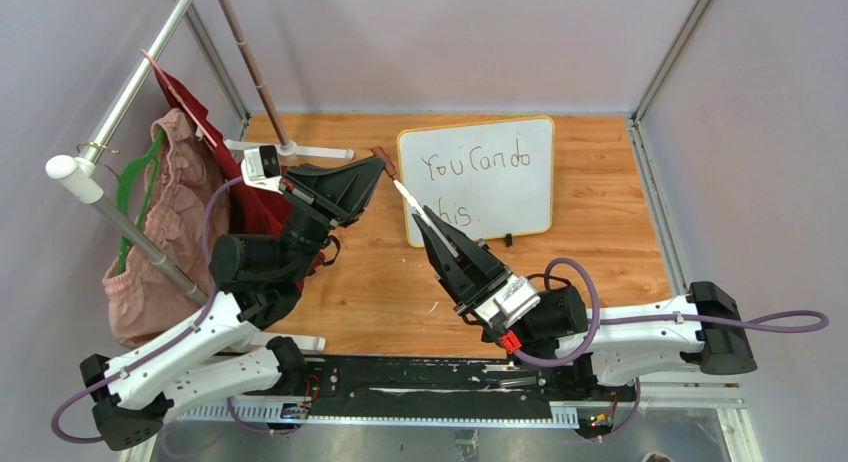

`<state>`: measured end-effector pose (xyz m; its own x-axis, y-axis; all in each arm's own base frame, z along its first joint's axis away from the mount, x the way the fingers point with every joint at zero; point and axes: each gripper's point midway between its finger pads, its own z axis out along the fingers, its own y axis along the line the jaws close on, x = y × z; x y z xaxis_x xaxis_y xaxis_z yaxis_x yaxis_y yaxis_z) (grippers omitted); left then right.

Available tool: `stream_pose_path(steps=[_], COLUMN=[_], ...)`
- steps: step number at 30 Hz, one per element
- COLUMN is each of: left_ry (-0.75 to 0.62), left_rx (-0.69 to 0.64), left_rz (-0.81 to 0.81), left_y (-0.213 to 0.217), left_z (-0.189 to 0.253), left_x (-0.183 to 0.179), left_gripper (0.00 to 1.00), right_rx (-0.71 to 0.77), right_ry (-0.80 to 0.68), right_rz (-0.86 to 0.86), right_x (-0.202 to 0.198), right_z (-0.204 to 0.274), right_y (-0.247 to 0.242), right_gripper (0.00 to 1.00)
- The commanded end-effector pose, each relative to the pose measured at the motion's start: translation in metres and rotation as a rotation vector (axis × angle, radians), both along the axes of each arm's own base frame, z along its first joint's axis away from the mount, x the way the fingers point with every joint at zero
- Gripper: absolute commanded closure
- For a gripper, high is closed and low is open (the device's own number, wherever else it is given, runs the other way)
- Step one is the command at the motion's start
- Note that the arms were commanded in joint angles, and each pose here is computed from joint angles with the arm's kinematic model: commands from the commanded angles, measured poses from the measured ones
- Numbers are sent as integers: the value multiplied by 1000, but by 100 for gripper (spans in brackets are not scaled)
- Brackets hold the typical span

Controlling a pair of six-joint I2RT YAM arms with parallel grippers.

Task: Write a sentence on the whiteboard
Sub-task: Close the whiteboard marker at the center of the board.

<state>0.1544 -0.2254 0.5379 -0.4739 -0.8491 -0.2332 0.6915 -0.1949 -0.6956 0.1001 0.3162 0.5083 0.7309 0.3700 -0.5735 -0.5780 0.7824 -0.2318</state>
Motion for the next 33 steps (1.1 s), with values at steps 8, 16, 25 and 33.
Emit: stream_pose_path(steps=[8, 16, 25, 33], left_ry=[-20, -23, -18, -9], left_rx=[-22, -19, -8, -3], left_rz=[7, -1, -7, -2], left_y=[9, 8, 4, 3], left_z=[3, 3, -1, -5], left_x=[-5, -6, -5, -2], left_gripper=[100, 100, 100, 100], right_rx=[100, 102, 105, 101], right_ry=[9, 7, 4, 8], right_rz=[-19, -20, -18, -14], right_x=[2, 2, 1, 1], right_z=[22, 23, 25, 24], right_y=[-21, -20, -20, -18], right_gripper=[100, 100, 100, 100])
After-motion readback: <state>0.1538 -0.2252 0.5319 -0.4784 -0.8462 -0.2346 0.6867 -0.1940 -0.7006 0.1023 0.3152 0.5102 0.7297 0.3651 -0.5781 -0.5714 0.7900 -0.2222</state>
